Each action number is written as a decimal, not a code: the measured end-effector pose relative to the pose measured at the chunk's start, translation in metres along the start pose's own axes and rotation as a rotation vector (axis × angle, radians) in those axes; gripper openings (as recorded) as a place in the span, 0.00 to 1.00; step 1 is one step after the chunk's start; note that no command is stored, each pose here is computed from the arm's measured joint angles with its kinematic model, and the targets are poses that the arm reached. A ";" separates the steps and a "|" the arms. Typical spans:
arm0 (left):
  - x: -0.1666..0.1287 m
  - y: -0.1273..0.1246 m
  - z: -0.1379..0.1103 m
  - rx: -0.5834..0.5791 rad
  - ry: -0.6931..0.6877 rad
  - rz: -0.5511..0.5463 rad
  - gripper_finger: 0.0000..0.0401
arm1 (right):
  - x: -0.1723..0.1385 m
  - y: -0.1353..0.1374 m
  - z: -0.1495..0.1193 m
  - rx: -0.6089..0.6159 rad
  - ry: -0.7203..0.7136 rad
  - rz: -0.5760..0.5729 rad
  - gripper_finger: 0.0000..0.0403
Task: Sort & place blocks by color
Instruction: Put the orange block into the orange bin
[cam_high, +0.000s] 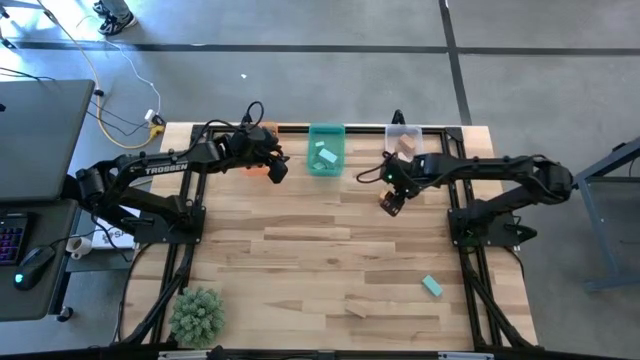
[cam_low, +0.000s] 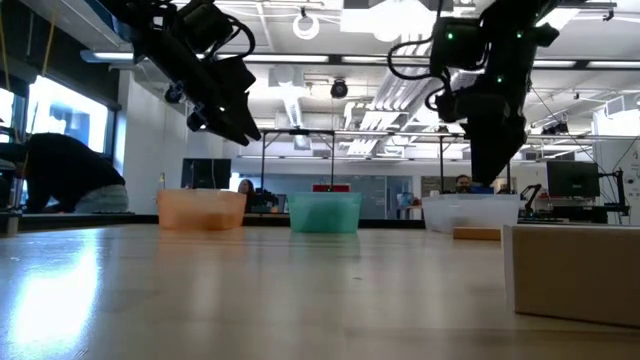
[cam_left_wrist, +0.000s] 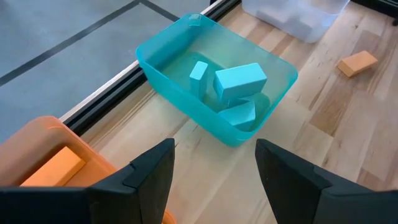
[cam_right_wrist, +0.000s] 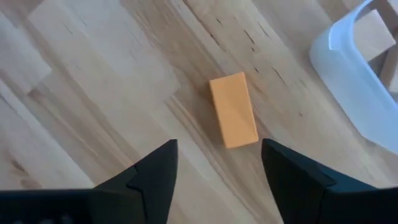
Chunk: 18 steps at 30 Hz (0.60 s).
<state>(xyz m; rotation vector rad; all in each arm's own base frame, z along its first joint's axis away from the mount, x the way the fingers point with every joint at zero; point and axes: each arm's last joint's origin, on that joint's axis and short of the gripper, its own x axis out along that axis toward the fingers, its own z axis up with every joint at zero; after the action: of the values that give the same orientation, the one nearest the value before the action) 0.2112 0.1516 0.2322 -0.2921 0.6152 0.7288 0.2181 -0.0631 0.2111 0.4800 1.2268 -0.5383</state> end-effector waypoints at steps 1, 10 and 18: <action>0.000 0.000 0.000 0.000 0.000 0.000 0.53 | 0.004 -0.001 0.000 -0.008 -0.008 0.002 0.57; 0.000 0.000 0.000 -0.027 0.000 0.000 0.53 | 0.027 -0.010 -0.007 -0.075 -0.042 0.003 0.61; 0.000 0.000 0.000 -0.034 0.000 0.000 0.53 | 0.041 -0.014 -0.015 -0.097 -0.079 -0.034 0.62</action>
<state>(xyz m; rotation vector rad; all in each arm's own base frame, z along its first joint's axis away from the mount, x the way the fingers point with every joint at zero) 0.2112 0.1516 0.2321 -0.3241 0.6035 0.7396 0.2085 -0.0699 0.1667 0.3535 1.1816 -0.5198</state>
